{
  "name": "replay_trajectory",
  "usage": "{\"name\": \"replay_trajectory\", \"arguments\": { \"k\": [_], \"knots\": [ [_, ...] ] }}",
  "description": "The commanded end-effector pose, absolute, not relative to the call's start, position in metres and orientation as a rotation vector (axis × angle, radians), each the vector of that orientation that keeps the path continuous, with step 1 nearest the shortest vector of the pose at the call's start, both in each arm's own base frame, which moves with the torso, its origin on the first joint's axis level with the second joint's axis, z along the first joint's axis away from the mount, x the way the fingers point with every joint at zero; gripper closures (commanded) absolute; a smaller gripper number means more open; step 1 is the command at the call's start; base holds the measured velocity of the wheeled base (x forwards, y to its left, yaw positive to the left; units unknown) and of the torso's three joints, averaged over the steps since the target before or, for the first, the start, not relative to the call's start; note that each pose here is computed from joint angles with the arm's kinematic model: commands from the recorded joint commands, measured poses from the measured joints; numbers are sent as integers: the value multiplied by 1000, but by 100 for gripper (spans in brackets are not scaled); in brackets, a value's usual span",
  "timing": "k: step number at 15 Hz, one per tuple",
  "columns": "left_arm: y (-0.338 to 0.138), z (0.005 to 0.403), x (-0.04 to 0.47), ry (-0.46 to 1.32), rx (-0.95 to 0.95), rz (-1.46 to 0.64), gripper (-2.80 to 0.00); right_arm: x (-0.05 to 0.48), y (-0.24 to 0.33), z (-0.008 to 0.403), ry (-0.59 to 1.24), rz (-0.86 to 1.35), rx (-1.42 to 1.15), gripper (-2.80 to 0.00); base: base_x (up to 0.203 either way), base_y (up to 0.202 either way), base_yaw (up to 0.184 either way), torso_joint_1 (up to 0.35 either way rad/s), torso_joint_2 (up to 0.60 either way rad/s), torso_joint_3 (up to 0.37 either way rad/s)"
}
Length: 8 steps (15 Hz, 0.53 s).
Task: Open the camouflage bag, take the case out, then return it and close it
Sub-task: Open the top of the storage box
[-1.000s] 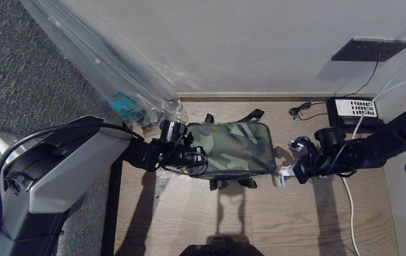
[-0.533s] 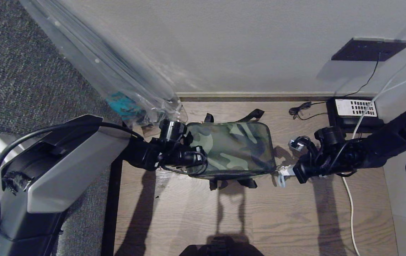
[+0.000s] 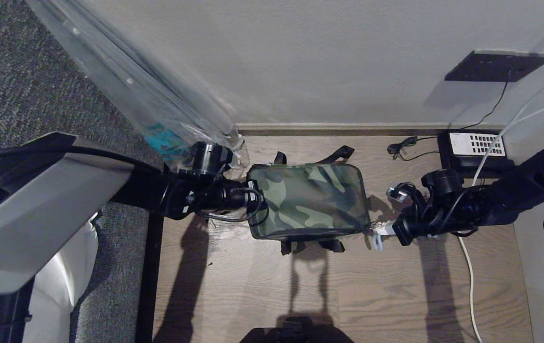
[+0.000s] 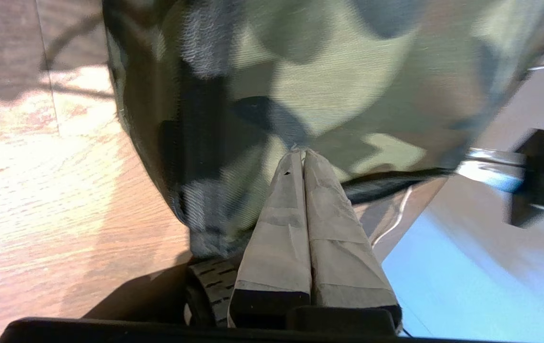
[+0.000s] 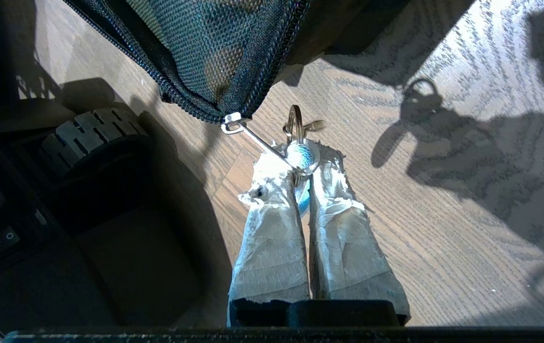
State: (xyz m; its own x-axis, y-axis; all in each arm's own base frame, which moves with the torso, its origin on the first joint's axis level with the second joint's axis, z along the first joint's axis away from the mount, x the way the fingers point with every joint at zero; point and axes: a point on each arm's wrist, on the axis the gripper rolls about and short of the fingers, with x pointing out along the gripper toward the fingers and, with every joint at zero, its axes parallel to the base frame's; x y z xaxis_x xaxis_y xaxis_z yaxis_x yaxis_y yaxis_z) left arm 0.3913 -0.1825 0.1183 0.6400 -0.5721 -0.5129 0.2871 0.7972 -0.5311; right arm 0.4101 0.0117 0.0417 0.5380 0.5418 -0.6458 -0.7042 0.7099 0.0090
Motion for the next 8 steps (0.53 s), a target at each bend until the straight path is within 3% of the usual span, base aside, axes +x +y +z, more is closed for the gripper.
{"name": "replay_trajectory", "arguments": {
  "k": [1, 8],
  "knots": [
    [-176, 149, 377, 665, -438, -528, 0, 410, 12, 43, 662, 755, -270, 0, 0, 0, 0, 0, 0, 0],
    [-111, 205, 294, 559, -458, -461, 0, 408, 12, 51, 643, 753, -278, 0, 0, 0, 0, 0, 0, 0]
  ]
}}
